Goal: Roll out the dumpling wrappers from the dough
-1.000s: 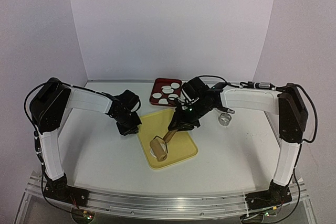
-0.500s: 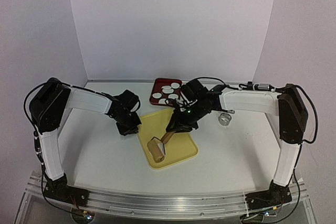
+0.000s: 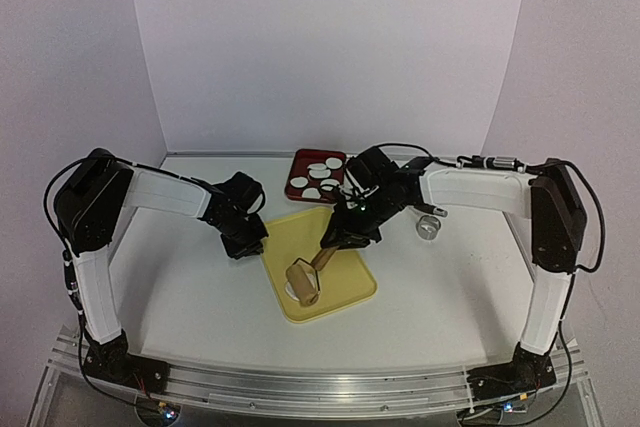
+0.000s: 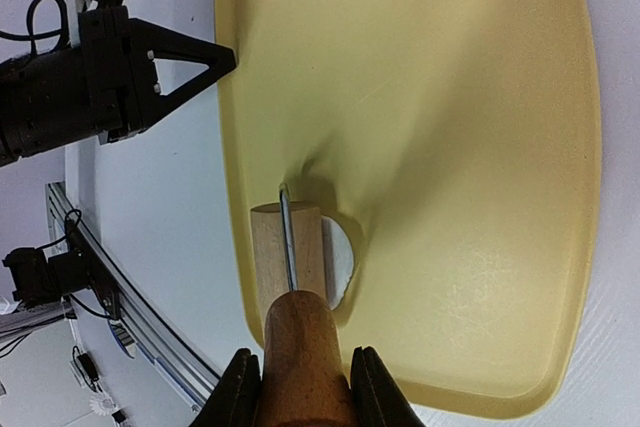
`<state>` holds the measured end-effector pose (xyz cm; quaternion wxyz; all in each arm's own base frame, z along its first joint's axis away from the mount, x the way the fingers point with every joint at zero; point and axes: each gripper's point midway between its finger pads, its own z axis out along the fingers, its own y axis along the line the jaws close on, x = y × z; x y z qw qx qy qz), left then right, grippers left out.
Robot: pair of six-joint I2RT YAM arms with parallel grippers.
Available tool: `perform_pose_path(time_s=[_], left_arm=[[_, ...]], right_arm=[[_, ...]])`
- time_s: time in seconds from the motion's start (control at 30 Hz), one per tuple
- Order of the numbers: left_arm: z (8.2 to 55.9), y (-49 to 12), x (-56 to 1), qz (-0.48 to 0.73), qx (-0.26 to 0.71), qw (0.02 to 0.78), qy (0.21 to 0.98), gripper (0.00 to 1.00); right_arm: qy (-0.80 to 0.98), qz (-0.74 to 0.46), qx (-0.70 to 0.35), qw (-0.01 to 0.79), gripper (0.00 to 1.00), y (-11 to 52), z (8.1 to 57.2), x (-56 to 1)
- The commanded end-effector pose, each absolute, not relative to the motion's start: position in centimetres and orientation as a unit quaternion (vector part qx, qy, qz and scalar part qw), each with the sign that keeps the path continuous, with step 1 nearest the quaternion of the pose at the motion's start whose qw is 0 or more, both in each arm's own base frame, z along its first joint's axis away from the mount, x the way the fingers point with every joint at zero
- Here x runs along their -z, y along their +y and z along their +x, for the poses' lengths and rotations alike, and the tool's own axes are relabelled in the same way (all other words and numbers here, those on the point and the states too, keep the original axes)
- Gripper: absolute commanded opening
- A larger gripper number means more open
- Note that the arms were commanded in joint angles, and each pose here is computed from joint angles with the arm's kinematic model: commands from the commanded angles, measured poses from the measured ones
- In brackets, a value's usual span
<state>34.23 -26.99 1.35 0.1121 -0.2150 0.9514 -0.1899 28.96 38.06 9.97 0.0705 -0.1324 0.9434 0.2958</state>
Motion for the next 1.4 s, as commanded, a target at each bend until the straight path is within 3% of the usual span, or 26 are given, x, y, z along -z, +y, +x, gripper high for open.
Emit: perform_pose_path(time_s=[0.0,0.23,0.53,0.9,1.37], left_arm=[[34.8,-26.2,-2.0,-0.228,0.19,0.128,0.946,0.0],[35.0,-26.5,-1.7,-0.225,0.192,0.124,0.947,0.0],[35.3,-26.3,-1.9,-0.228,0.191,0.129,0.946,0.0],[35.3,-26.4,-1.6,-0.227,0.189,0.124,0.947,0.0],[35.7,-26.7,-1.6,-0.235,0.191,0.124,0.945,0.0]], right_arm=[[0.987,-0.15,-0.062,-0.005,0.0,30.7,26.0,1.3],[0.988,-0.15,-0.043,-0.006,0.0,30.4,25.8,1.7],[0.996,-0.091,-0.013,0.015,0.0,25.5,27.0,0.1],[0.985,-0.165,-0.035,-0.035,0.0,30.1,25.0,3.0],[0.982,-0.178,-0.033,-0.052,0.0,30.0,24.3,3.8]])
